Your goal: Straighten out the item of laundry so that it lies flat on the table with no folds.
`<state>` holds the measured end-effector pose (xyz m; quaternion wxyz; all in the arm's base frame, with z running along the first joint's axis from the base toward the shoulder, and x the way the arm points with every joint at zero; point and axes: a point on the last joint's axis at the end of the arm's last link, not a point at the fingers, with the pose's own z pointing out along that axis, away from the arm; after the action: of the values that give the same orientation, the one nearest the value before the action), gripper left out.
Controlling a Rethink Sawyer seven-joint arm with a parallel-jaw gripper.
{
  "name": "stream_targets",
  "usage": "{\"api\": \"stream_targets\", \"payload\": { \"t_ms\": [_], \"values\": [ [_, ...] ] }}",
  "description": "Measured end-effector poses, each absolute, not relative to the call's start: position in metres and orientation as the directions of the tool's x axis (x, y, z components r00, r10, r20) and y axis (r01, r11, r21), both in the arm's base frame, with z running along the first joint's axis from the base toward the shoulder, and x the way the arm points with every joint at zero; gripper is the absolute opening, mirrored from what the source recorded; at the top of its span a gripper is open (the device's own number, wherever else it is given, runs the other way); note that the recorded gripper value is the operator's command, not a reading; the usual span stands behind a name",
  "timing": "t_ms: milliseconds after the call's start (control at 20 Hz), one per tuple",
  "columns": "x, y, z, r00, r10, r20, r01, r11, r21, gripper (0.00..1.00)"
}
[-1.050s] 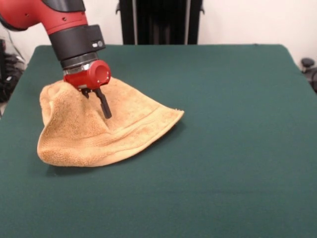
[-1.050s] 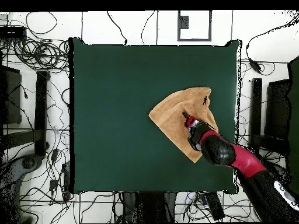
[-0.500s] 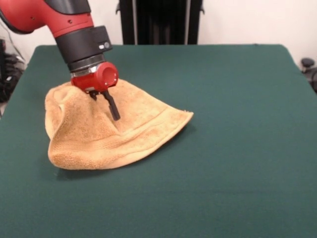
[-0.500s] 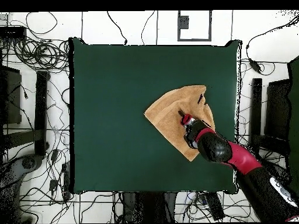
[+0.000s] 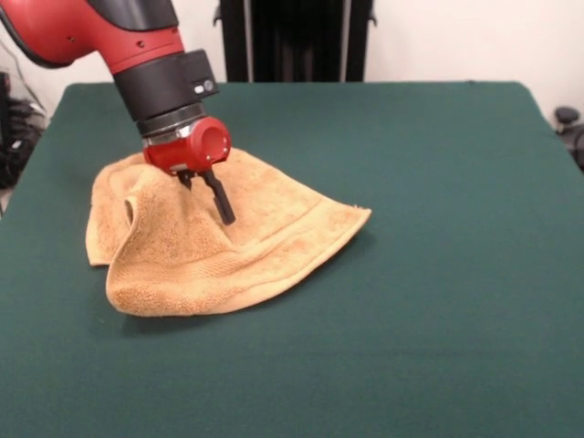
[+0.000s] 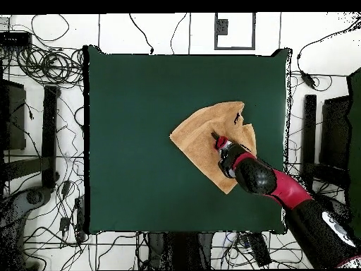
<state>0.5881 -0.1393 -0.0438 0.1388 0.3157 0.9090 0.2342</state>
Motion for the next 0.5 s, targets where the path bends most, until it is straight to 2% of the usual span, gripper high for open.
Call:
{"api": "stream_targets", "payload": {
  "t_ms": [500],
  "values": [
    [0.5901,-0.1381,-0.0438,-0.753,0.652,-0.089,0.524,0.675,0.519,1.00]
  ]
}}
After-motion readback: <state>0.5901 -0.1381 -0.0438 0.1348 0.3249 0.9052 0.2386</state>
